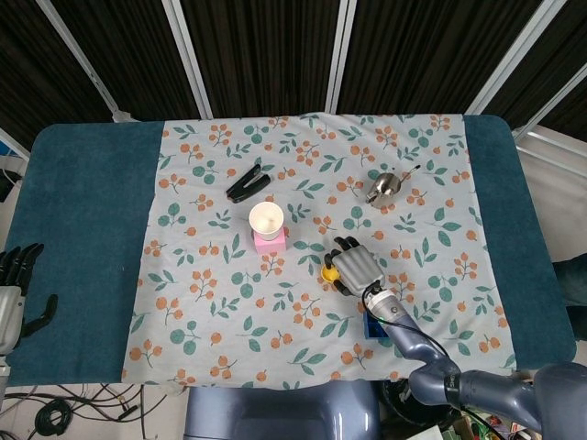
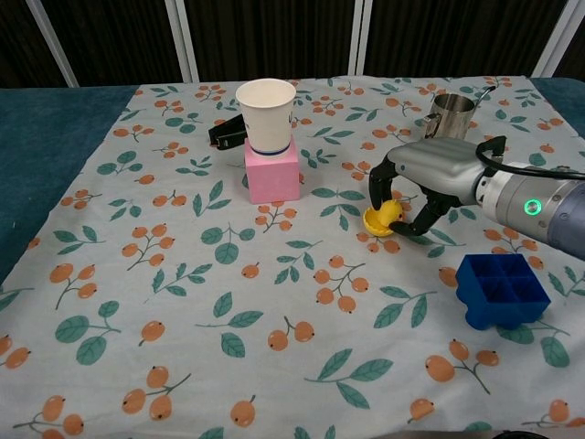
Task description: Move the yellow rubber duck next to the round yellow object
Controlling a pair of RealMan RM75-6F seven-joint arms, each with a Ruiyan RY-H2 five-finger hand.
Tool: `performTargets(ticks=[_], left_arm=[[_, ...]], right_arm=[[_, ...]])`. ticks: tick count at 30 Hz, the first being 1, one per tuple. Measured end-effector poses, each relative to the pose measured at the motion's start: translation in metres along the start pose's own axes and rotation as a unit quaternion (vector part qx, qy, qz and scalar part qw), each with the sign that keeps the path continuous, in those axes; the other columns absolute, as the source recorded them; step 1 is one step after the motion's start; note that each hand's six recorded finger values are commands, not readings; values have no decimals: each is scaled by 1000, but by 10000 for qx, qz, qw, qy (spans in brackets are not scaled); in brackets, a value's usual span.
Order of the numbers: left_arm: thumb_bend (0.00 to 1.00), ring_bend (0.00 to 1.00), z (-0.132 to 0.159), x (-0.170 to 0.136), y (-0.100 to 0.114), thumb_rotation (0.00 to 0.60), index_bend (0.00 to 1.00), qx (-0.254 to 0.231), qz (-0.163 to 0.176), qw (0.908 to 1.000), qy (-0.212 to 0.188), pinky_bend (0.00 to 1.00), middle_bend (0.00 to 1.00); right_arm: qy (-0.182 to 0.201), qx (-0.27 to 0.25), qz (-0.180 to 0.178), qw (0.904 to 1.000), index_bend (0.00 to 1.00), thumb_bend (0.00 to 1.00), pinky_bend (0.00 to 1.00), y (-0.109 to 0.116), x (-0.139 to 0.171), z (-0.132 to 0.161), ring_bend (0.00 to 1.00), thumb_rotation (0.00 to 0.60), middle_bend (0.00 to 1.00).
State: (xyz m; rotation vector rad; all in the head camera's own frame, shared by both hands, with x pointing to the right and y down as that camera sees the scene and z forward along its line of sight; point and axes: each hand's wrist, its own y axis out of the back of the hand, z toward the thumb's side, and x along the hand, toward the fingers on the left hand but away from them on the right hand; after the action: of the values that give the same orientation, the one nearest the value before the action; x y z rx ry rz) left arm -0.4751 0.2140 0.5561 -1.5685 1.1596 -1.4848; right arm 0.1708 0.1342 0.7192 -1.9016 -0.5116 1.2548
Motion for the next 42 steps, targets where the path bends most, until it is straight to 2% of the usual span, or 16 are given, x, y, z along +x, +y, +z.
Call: performTargets(ticks=[5,11,16,26,33,39,42], left_arm=[[429,0,0,0,0,600,0,-3,3,10000,-2,0,66],[429,0,0,0,0,600,0,-8,8,10000,-4,0,66],[429,0,0,0,0,600,0,-5,-1,10000,-9,0,66],[428,0,0,0,0,600,0,0,-3,10000,1,0,66],[429,0,0,0,1,600,0,-1,12,10000,-6,0,67],[428,0,1,-1,0,600,0,8,10,10000,-21,0,66],[428,0,2,-2,0,600,0,29,23,10000,-49,0,66]], right_arm=[[0,-10,-2,10000,414,278,156,0,-1,1,128,600,374],[13,-34,16,10000,239,192,156,1,-2,3,111,600,277],[24,-76,38,10000,216,161,156,2,-2,5,101,600,213],[-19,-69,-69,10000,213,159,156,14,3,0,95,600,170],[-308,-42,-218,9993,208,158,156,40,25,-28,82,600,129],[-847,-83,-502,9951,205,159,156,74,68,-71,64,600,111],[-1200,-104,-679,9904,182,159,156,86,100,-96,49,600,87]])
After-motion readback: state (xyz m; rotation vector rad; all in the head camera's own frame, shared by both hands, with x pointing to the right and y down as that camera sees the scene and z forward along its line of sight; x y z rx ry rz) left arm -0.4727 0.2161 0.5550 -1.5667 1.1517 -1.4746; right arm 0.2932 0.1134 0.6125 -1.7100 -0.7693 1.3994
